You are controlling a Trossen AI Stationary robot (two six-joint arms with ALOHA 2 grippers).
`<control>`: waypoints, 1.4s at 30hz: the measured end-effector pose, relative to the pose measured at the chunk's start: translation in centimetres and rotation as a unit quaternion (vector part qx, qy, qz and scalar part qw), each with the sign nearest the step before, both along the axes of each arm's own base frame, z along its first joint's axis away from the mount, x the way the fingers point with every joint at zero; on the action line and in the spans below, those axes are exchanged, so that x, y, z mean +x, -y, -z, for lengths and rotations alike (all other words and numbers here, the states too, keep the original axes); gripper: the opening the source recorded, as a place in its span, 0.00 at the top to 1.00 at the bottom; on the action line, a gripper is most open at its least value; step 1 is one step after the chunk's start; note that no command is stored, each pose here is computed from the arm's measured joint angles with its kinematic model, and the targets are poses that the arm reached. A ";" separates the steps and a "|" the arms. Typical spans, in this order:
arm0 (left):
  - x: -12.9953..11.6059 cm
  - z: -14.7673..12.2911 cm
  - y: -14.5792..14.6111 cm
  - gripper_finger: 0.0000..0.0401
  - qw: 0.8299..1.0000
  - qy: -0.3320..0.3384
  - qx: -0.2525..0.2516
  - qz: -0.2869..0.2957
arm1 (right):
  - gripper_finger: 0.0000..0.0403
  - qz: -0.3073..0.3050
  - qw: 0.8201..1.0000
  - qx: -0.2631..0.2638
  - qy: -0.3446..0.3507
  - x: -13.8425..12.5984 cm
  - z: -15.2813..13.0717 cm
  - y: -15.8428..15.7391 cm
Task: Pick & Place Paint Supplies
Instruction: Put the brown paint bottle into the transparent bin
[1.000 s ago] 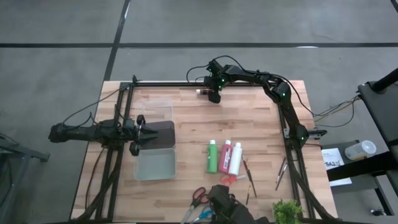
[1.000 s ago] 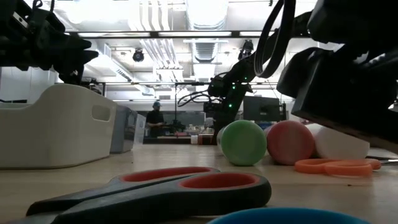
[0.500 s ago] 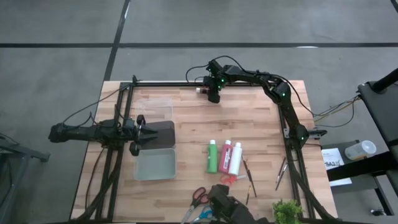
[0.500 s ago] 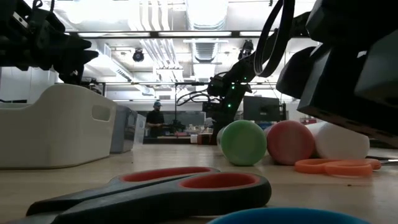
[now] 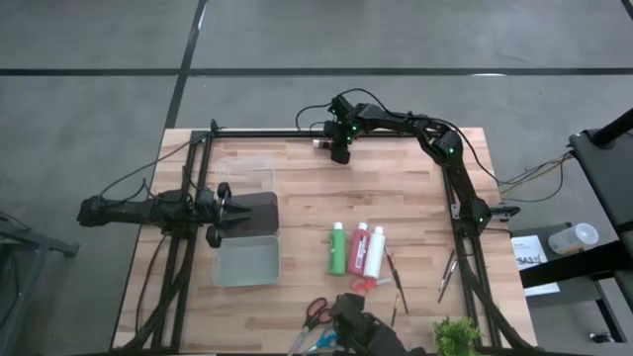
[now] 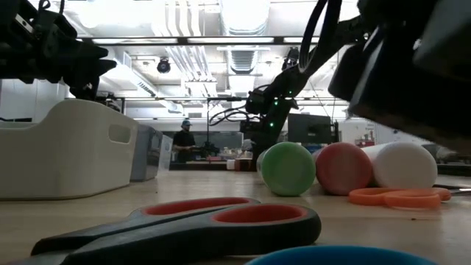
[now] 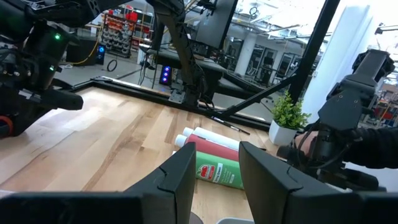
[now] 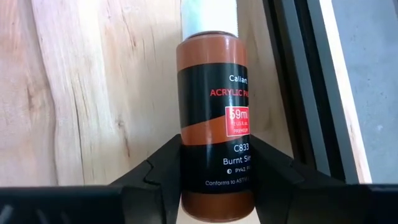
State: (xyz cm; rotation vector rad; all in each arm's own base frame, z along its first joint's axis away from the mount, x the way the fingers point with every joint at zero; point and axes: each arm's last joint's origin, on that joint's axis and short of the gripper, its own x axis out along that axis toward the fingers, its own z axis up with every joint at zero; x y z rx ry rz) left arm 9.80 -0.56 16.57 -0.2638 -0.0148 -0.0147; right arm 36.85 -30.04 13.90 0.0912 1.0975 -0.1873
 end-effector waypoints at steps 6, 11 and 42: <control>0.0 0.0 0.0 0.68 1.000 0.000 0.000 0.000 | 0.65 0.014 1.000 -0.005 0.018 -0.1 -1.8 -0.2; 0.0 0.0 0.0 0.68 1.000 0.000 0.000 0.000 | 0.65 0.013 0.999 -0.009 0.036 0.0 -4.0 -1.0; 0.0 0.0 0.0 0.68 1.000 0.000 0.000 0.000 | 0.64 -0.144 0.946 -0.018 0.290 7.3 -17.4 -20.8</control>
